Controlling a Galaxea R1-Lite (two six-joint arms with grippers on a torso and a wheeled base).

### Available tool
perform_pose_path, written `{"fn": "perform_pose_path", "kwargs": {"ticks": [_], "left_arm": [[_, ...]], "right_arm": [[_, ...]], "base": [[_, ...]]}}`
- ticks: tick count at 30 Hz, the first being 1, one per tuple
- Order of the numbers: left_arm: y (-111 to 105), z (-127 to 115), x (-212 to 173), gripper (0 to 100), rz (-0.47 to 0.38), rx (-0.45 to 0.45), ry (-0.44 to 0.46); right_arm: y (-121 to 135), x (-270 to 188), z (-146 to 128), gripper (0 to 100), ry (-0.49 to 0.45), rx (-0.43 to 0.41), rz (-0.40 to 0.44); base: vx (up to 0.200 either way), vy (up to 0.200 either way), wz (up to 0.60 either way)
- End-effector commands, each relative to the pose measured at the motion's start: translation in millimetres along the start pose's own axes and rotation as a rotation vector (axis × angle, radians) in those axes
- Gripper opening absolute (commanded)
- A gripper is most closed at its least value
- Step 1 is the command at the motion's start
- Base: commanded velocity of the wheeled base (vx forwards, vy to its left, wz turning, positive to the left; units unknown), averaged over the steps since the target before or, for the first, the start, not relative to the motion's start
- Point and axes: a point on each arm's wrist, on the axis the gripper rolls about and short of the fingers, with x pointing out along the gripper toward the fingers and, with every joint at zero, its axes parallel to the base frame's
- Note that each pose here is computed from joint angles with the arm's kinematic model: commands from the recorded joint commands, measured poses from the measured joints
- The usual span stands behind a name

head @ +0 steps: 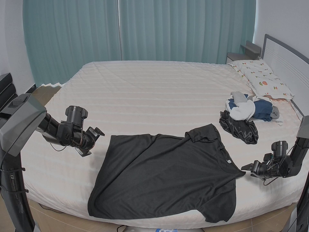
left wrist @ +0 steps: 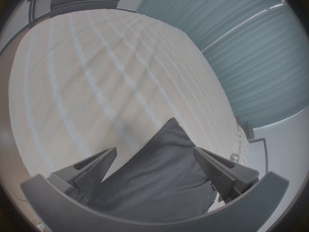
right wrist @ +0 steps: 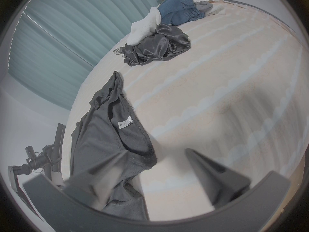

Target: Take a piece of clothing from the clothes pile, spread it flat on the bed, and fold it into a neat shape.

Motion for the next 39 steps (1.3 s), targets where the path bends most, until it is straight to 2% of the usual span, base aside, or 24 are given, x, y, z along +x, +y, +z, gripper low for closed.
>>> {"fn": "perform_pose_path", "kwargs": {"ticks": [1, 3, 7, 10, 15, 26, 30, 39], "left_arm": [[-14, 7, 41, 100, -0.011, 0.005, 0.014], [-18, 9, 50, 100, -0.024, 0.007, 0.009], [-31, 14, 68, 100, -0.072, 0.018, -0.008], [-40, 12, 72, 100, -0.115, 0.029, 0.027], [-41, 13, 83, 100, -0.151, 0.031, 0.038], [-41, 21, 109, 100, -0.189, 0.013, -0.013], [-43, 23, 110, 100, -0.198, -0.022, -0.016], [-43, 20, 116, 100, -0.229, -0.013, -0.03]], "right_arm": [[2, -1, -5, 100, 0.017, 0.001, 0.035], [3, -2, -5, 100, 0.015, -0.003, 0.05], [8, -3, -5, 100, 0.01, 0.05, 0.094], [9, -3, -4, 100, 0.004, 0.097, 0.112], [10, 2, -7, 100, 0.028, 0.108, 0.125], [10, 3, -8, 100, 0.03, 0.107, 0.127], [10, 3, -8, 100, 0.033, 0.107, 0.129], [10, 2, -8, 100, 0.035, 0.106, 0.133]], "base": [[0.0, 0.0, 0.0], [0.0, 0.0, 0.0], [0.0, 0.0, 0.0], [0.0, 0.0, 0.0], [0.0, 0.0, 0.0], [0.0, 0.0, 0.0], [0.0, 0.0, 0.0], [0.0, 0.0, 0.0]]}}
